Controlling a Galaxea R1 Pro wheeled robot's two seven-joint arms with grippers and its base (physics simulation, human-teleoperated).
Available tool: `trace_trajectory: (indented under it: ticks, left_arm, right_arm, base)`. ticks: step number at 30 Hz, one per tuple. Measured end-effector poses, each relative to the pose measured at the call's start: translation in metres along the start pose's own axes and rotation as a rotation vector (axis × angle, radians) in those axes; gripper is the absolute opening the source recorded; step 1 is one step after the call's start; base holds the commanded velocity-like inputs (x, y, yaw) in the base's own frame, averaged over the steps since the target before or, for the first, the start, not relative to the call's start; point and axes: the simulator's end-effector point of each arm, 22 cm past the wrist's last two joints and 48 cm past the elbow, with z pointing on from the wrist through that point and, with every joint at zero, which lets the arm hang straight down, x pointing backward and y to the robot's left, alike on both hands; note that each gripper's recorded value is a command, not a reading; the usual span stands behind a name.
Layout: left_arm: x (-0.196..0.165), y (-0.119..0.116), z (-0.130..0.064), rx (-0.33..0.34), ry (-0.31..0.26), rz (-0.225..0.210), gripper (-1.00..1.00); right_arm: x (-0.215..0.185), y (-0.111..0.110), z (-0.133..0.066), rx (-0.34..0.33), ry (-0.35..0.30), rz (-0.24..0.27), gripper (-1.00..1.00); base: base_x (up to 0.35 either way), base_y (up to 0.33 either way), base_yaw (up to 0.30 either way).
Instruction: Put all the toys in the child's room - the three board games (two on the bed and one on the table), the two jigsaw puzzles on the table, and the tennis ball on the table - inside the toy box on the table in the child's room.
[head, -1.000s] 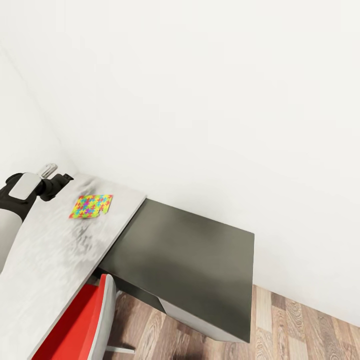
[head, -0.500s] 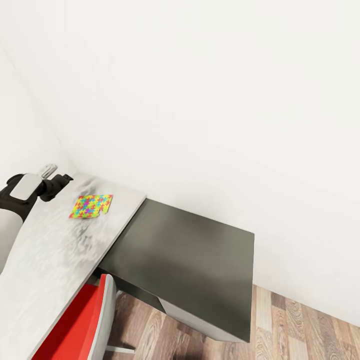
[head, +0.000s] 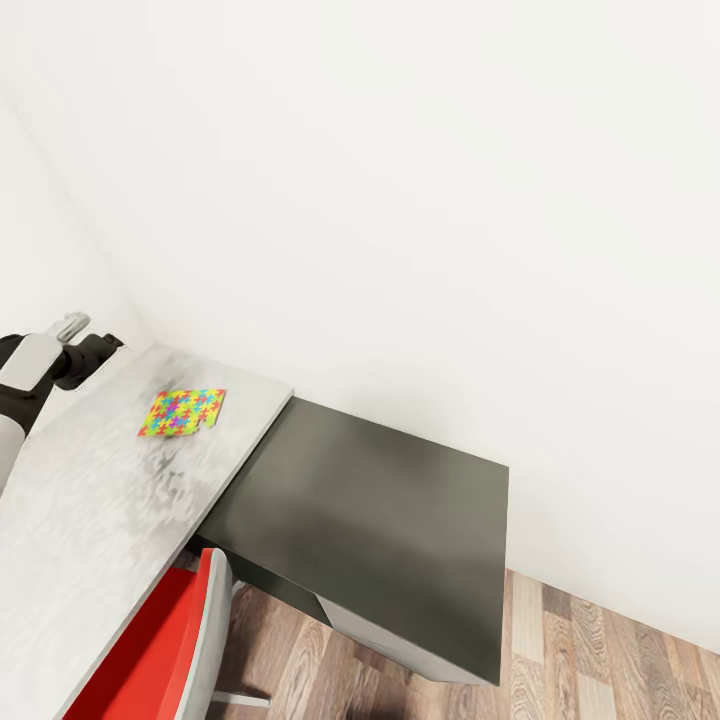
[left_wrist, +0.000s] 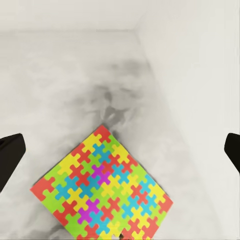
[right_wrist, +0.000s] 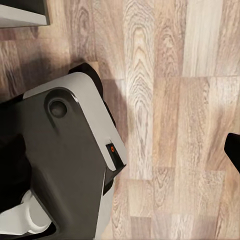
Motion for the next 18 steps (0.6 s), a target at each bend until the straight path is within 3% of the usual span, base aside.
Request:
trace_trajectory:
  ticks: [18]
  left_arm:
    - [-0.0045, -0.0042, -0.0015, 0.006, -0.006, -0.003, 1.00]
  right_arm:
    - [0.0000, 0.0000, 0.0000, 0.000, 0.000, 0.000, 1.00]
  base:
    - [0.000, 0.000, 0.000]
